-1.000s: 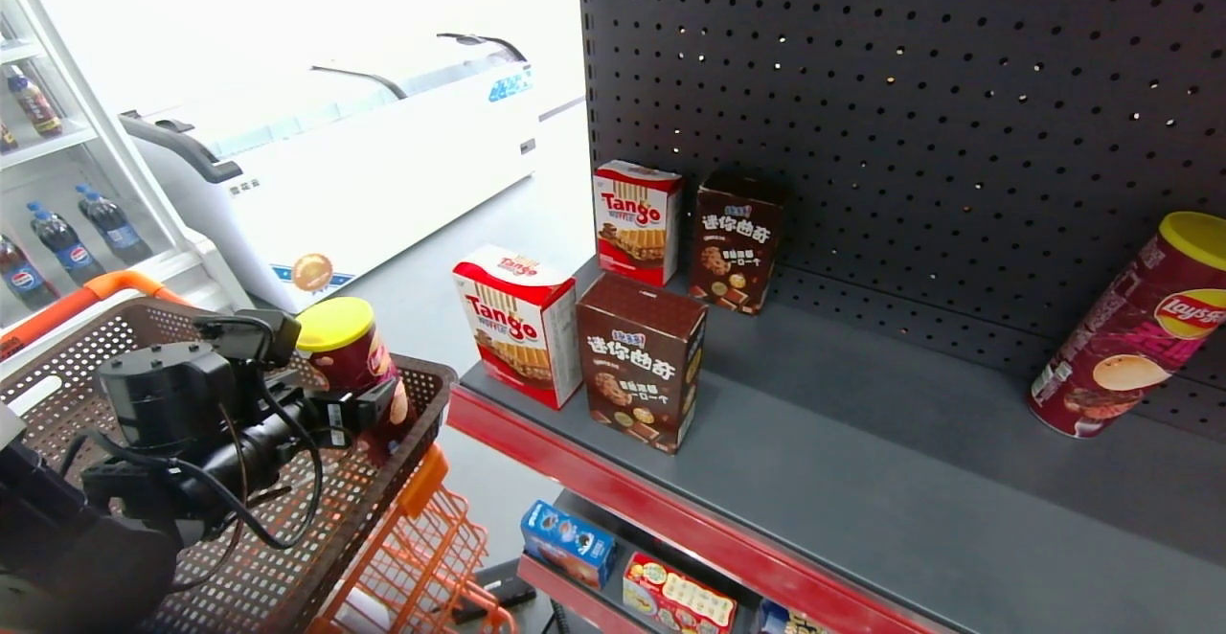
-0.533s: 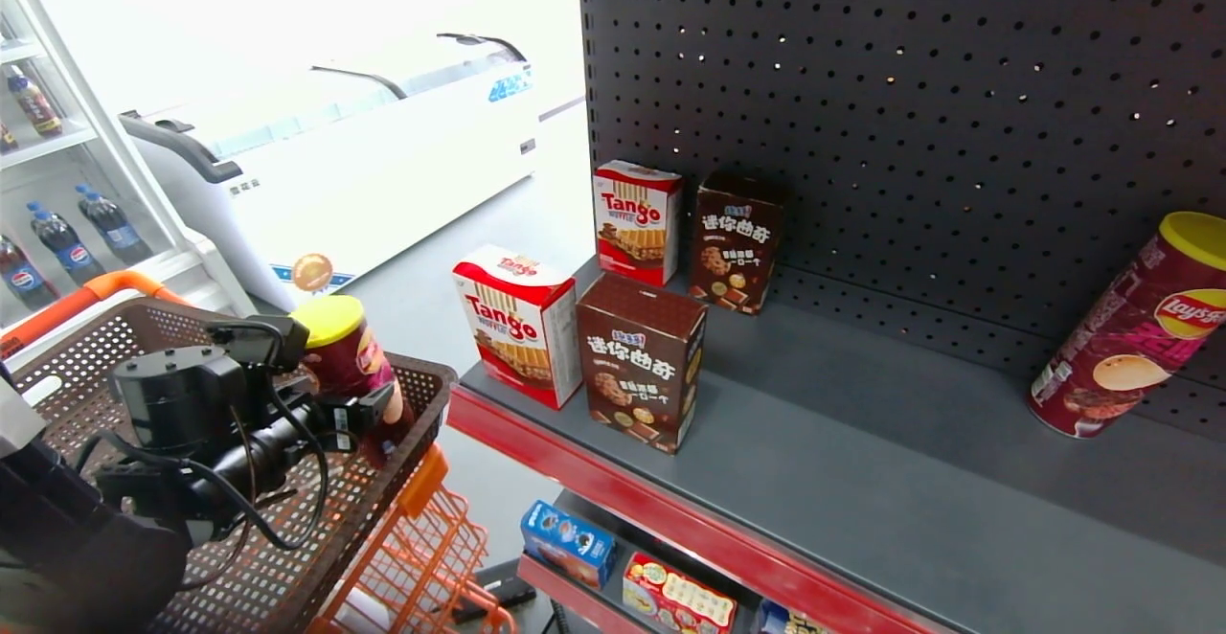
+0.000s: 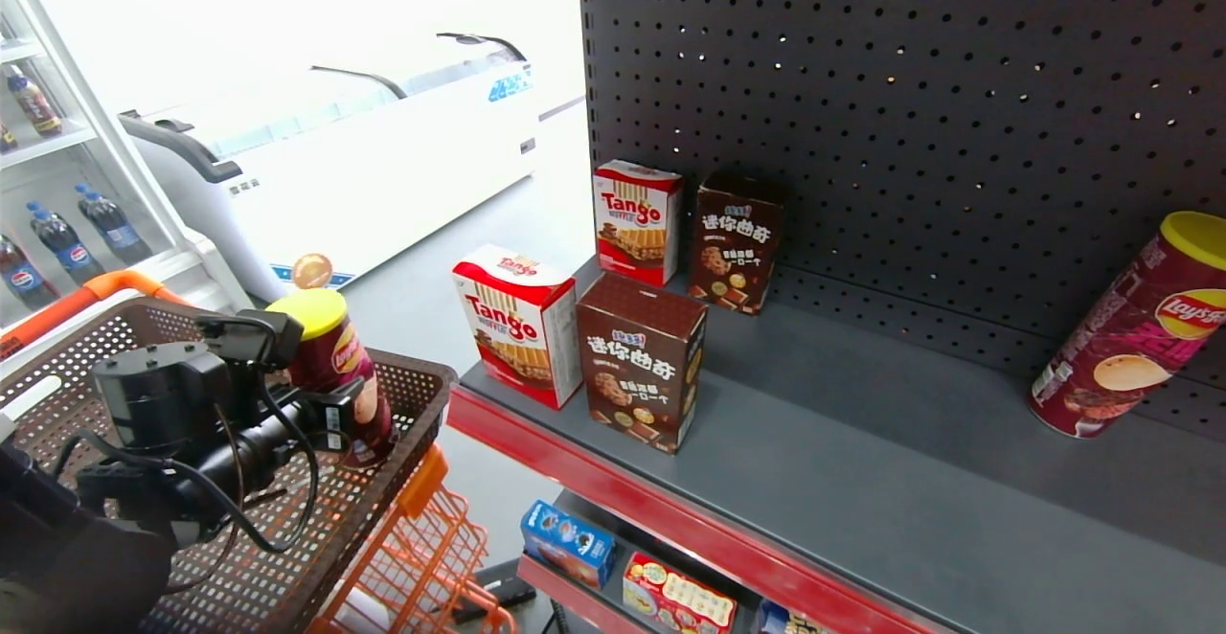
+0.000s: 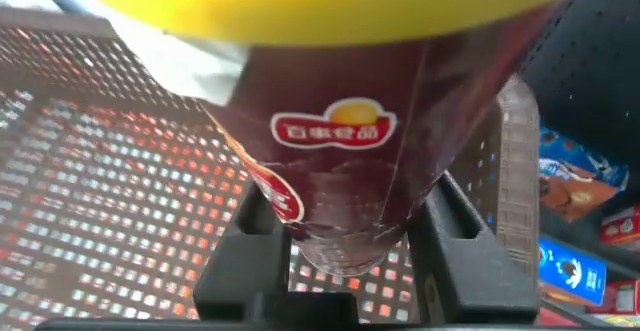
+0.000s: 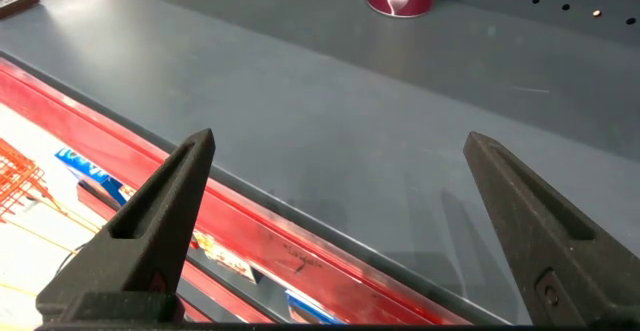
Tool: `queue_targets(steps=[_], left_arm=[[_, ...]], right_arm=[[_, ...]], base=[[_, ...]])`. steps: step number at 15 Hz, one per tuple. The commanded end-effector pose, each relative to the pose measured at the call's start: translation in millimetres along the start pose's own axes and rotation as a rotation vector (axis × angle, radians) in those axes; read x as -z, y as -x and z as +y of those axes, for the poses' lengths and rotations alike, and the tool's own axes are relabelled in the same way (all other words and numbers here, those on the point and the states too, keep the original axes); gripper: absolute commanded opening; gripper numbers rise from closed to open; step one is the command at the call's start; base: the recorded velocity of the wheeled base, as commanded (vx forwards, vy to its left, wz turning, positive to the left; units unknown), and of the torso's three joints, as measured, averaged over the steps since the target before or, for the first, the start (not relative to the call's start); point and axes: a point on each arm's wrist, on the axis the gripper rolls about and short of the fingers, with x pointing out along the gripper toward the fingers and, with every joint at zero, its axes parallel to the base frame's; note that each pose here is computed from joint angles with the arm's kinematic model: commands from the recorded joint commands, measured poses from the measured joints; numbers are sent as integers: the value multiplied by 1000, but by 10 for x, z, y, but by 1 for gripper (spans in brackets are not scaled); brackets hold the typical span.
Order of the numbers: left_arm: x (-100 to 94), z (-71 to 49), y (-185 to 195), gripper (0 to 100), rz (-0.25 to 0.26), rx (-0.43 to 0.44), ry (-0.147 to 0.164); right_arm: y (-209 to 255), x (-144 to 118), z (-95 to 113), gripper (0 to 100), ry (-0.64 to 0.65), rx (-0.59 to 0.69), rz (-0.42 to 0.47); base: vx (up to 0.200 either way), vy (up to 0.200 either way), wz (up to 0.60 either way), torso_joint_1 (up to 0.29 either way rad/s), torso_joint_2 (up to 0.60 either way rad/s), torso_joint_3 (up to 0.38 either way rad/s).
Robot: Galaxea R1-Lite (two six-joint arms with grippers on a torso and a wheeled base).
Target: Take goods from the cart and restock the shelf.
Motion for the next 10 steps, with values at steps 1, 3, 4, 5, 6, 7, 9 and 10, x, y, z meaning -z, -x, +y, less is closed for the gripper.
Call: queue_targets(steps=[1,3,4,5,6,7,9,10], left_arm=[[-283,28,273,0,-107,-6,-4],[-394,2,484,0,-133,10,-5],[-496,-24,659,0,-162,25,-1],[-566,-53,797,0,-178,44,-4],[-614,-64,867,0,-196,51,-2],[-686,-90,977,0,-239,69,2],[-750,-96,1195,0,-293,87,4],[-743,-133,1240,0,-292,112,2]], right_arm=[[0,1,0,100,0,0,0],[0,1,0,100,0,0,0],[0,1,0,100,0,0,0],[0,1,0,100,0,0,0],[0,1,1,100,0,1,0],[0,3,0,100,0,0,2],[1,-3,0,100,0,0,-1],[1,-3,0,100,0,0,-1]], base=[[0,0,0,0,0,0],[0,0,0,0,0,0],[0,0,0,0,0,0],[0,0,0,0,0,0],[0,0,0,0,0,0],[0,0,0,0,0,0],[0,0,0,0,0,0],[0,0,0,0,0,0]])
